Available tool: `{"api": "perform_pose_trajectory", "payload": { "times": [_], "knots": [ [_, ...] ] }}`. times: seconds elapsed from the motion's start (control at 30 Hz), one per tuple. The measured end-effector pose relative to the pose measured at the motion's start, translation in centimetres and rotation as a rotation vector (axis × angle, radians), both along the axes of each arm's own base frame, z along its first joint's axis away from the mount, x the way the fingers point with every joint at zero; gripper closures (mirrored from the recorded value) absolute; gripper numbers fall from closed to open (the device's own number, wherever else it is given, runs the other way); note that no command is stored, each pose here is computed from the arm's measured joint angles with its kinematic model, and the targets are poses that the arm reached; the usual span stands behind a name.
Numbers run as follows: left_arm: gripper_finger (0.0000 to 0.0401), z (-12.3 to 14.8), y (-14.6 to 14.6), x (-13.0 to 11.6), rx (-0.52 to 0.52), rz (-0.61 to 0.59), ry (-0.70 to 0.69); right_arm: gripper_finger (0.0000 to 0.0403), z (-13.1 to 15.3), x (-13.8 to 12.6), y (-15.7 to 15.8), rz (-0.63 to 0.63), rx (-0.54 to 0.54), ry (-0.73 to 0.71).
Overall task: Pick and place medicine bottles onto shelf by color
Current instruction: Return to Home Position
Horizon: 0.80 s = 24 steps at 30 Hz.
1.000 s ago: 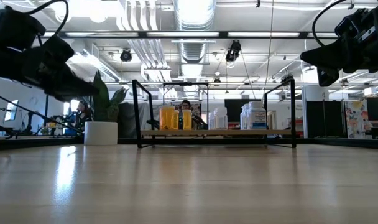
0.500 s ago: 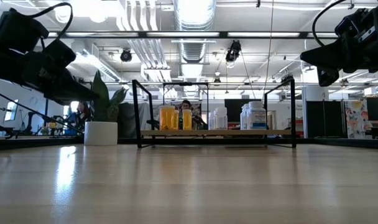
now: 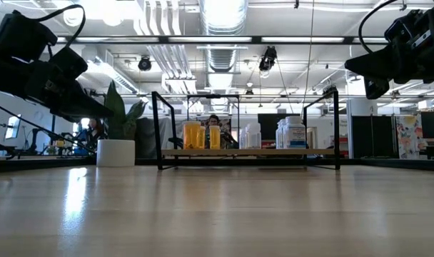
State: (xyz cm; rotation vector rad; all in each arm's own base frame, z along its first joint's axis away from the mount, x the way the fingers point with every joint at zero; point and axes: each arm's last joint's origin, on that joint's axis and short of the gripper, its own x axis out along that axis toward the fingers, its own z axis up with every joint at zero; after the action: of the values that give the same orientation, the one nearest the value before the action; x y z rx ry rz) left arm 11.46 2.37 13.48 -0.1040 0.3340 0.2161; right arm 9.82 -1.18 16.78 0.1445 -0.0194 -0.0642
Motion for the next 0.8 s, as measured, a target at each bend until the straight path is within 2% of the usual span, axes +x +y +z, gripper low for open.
{"api": "perform_pose_trajectory", "payload": {
  "times": [0.23,0.43,0.7,0.8],
  "knots": [
    [0.0401,0.0,0.0,0.0,-0.002,0.0,0.0,0.0394,0.0,0.0,0.0,0.0,0.0,0.0],
    [0.0401,0.6,-0.7,-0.3,-0.088,-0.016,-0.075,0.0394,0.0,0.0,0.0,0.0,0.0,0.0],
    [0.0401,2.0,-2.5,-0.9,0.024,-0.217,-0.223,0.0394,0.0,0.0,0.0,0.0,0.0,0.001],
    [0.0401,2.3,-2.8,-1.2,0.048,-0.249,-0.257,0.0394,0.0,0.0,0.0,0.0,0.0,0.0]
  ]
}}
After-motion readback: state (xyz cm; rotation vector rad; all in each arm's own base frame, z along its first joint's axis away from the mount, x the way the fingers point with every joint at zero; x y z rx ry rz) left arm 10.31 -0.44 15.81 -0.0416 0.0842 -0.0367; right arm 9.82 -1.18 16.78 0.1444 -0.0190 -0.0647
